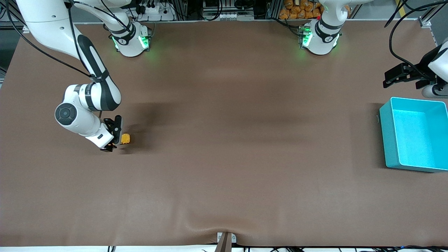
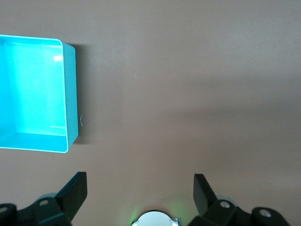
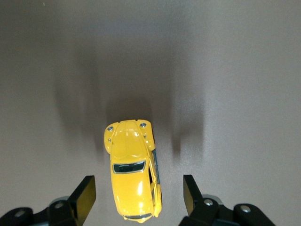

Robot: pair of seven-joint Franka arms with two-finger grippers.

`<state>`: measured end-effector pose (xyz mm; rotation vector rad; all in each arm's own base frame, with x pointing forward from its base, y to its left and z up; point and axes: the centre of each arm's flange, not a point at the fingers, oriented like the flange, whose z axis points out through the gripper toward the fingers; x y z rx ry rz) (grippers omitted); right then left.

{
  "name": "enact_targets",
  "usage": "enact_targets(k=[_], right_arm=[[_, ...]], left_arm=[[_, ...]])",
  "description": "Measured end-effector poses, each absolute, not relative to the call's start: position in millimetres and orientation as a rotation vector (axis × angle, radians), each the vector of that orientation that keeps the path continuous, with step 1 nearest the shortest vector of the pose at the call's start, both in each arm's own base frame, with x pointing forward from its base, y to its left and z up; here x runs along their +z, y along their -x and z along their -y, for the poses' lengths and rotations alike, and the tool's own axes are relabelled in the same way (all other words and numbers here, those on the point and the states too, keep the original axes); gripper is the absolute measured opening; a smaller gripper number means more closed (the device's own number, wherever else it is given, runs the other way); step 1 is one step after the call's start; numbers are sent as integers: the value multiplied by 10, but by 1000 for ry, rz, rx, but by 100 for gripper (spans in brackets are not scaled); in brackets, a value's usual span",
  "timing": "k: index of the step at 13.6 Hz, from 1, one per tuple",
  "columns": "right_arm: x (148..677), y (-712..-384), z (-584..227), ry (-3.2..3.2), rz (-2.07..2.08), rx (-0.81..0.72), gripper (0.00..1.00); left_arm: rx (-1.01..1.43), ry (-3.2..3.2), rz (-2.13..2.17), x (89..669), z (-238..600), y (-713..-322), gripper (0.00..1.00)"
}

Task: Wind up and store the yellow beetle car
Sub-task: 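Close the right gripper on the yellow car's body, then press the car down and drag it backward with the right gripper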

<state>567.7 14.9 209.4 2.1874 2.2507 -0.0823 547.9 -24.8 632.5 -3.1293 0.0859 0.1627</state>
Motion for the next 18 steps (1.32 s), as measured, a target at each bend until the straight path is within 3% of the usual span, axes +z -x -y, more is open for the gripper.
enact_targets(k=[5, 7, 9, 11, 13, 18], right_arm=[[1997, -5591, -143, -2188, -2257, -91, 77], [1983, -5590, -143, -2187, -2258, -92, 63], [1962, -5586, -142, -2188, -2259, -95, 62], [1952, -5587, -141, -2187, -2259, -94, 48], [1960, -5592, -138, -2185, -2259, -92, 44], [1961, -5594, -124, -2185, -2258, -92, 43]], left_arm=[[171, 3129, -93, 6297, 273, -5486, 100], [174, 3129, -93, 6289, 272, -5490, 100], [177, 3128, -93, 6278, 272, -5496, 100], [181, 3128, -93, 6265, 271, -5503, 100], [183, 3128, -92, 6258, 267, -5507, 100], [186, 3128, -91, 6248, 263, -5511, 100]])
